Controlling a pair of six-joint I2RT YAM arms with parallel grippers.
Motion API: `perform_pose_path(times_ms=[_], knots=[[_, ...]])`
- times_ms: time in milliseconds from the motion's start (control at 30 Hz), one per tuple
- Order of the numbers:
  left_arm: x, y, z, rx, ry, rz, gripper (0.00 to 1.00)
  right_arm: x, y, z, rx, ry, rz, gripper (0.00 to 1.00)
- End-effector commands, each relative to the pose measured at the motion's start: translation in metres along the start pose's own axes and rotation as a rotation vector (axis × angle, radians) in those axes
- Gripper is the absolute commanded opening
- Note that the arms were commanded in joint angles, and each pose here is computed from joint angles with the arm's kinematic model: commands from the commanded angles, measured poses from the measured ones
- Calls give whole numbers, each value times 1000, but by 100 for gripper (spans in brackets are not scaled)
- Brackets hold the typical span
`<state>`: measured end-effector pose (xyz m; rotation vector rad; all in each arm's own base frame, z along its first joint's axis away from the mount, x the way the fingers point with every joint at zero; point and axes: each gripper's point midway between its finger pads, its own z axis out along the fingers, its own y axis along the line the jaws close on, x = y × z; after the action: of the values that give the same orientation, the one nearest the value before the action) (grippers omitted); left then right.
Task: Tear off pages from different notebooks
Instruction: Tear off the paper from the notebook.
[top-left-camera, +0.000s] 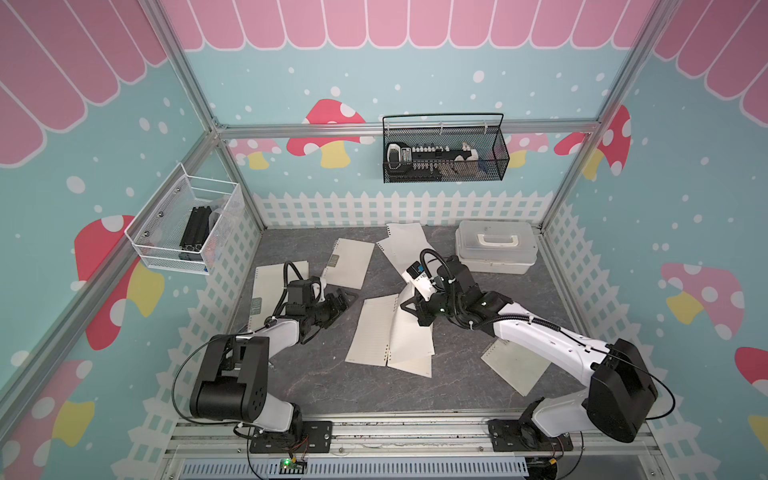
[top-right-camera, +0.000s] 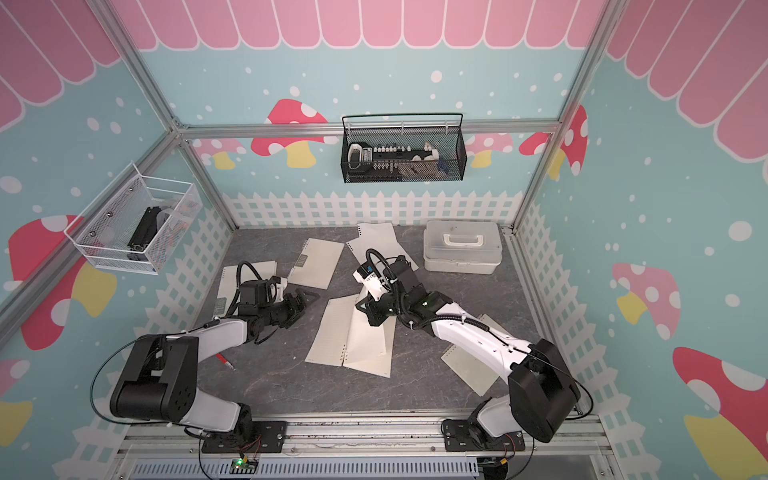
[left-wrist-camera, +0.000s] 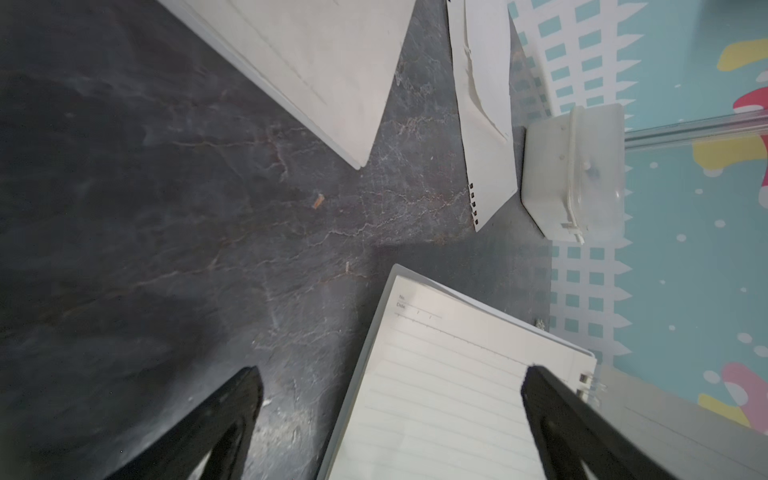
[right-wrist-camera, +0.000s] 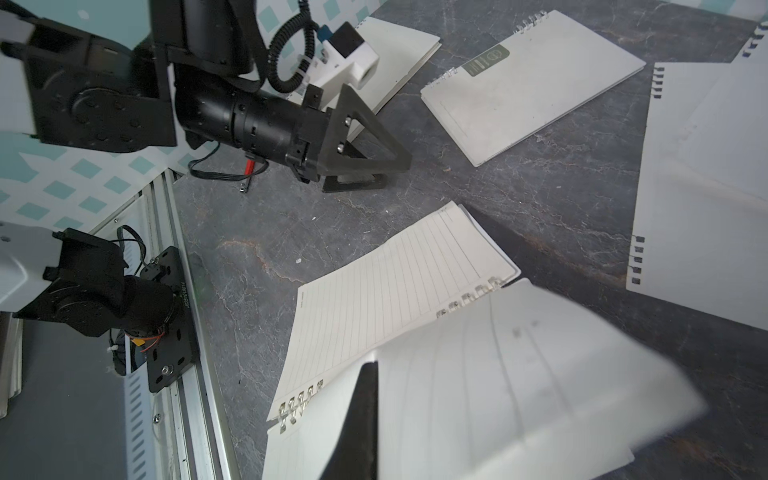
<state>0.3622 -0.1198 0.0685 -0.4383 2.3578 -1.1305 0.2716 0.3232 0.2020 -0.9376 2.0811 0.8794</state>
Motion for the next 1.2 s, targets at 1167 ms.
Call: perform_pose_path(times_ms=[1167], knots=[[27,-77,19,566,167,-78,64,18,-15,2,51,13,-46,0]])
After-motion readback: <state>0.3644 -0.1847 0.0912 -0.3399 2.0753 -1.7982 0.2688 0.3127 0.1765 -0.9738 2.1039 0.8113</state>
